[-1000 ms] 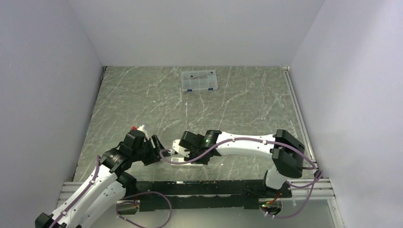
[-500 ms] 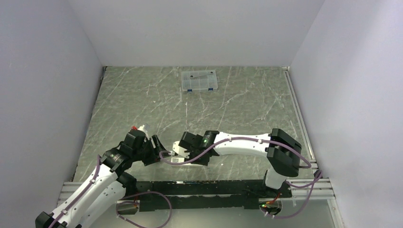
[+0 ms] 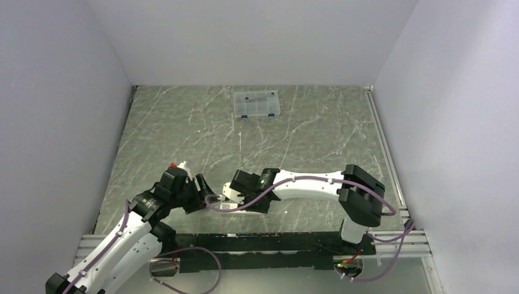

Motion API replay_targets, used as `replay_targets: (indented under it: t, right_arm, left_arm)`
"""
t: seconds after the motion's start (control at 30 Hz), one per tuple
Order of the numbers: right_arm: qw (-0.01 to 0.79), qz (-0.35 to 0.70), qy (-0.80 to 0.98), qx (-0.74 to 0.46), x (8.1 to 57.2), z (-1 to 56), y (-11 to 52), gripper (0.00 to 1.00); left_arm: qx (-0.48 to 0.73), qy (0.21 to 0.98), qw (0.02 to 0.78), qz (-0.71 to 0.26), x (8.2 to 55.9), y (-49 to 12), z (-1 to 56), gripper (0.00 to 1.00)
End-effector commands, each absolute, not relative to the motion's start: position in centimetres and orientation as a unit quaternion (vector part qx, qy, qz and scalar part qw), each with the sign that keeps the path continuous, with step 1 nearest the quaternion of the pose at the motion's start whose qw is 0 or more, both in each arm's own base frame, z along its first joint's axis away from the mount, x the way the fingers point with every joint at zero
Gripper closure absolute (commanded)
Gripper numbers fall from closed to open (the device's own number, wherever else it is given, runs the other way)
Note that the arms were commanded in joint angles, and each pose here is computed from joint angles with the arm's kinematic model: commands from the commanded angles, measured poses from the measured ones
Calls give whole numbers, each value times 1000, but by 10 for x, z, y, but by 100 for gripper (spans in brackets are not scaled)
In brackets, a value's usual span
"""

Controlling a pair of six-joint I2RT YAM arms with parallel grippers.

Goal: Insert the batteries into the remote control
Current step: Load the battery cover into the remote control.

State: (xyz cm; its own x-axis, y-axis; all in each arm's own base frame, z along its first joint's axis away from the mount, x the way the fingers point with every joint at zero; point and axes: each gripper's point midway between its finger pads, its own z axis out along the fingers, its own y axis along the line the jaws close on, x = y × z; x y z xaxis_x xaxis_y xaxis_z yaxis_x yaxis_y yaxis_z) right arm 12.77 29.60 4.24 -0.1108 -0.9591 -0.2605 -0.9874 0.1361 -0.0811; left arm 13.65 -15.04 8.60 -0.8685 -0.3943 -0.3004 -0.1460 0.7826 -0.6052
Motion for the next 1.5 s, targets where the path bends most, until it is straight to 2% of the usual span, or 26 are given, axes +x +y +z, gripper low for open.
replay_targets:
  t: [0.0,0.8,1.47]
  right_arm:
    - [127,69,739,-658,128,40,301,83]
    - [124,69,739,-658,127,39,299,78]
    - [126,66,742,-655,130,39,302,68]
  left_arm:
    - [-136,911,236,-310,147,-155,103,30]
    - [-134,912,237,-308,149,-155,105,29]
    - [-134,911,237,-309,149,-155,105,29]
